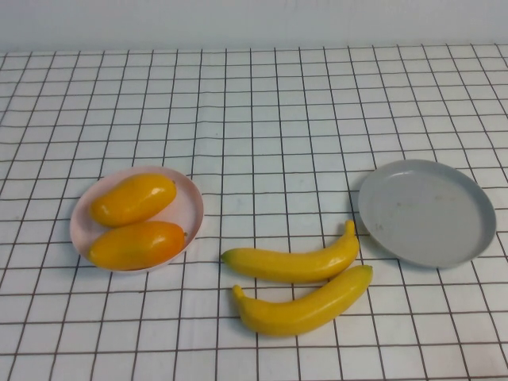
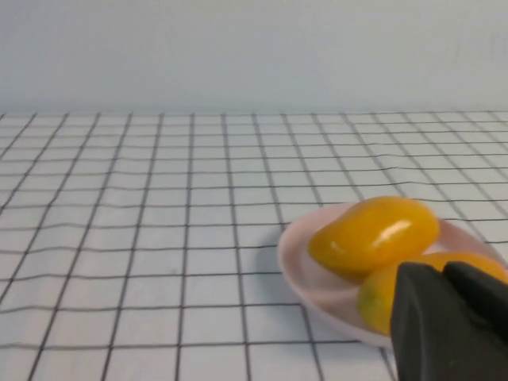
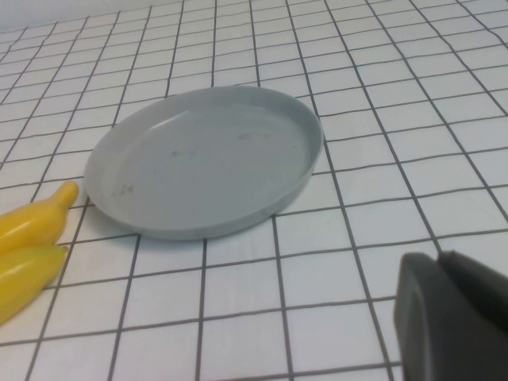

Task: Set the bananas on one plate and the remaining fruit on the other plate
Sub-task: Put another type of fruit in the right plate

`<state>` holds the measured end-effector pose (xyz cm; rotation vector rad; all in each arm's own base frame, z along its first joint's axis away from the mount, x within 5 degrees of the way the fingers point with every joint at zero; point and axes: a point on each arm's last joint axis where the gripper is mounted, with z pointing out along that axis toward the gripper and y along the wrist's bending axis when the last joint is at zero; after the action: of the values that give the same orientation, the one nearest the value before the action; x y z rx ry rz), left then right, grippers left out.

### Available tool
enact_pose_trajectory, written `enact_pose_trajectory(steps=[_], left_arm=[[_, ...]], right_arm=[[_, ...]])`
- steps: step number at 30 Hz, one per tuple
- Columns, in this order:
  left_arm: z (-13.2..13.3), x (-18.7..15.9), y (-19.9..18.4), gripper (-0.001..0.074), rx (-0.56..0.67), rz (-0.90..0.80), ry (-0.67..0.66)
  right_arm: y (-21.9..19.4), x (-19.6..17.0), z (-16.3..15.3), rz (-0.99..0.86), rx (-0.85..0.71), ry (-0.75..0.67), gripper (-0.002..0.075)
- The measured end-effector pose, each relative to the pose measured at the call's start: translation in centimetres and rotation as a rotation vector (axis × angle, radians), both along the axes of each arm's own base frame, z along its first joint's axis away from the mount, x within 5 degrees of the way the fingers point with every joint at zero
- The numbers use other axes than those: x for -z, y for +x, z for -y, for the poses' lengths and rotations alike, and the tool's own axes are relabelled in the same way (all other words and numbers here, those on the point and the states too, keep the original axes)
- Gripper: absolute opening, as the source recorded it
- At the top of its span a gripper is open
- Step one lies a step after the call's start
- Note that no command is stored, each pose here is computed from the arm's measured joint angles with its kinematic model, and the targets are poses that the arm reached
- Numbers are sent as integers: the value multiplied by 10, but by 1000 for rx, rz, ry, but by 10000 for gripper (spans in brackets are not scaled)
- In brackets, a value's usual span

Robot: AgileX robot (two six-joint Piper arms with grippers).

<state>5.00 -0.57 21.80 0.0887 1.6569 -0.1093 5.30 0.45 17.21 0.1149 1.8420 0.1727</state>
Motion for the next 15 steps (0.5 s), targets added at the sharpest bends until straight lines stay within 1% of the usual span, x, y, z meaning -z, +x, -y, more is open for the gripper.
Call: enact_pose_trajectory(steps=[3,6,9,12,15], left_arm=[[-4,11,3,-2,-93,-16,-16],[-7,23,6,-2,-142,-4,-22],[-7,29,6,-2,-154,-23,-9],[-8,33,5,-2,-152,-64,47],[-8,40,4,-2,-148,-140,82]], right_arm=[[0,0,0,-2,0,0,-17],[0,0,0,-2,0,0,-16],[0,0,0,-2,0,0,-17],[0,0,0,-2,0,0,-17],[0,0,0,-2,0,2,-16]])
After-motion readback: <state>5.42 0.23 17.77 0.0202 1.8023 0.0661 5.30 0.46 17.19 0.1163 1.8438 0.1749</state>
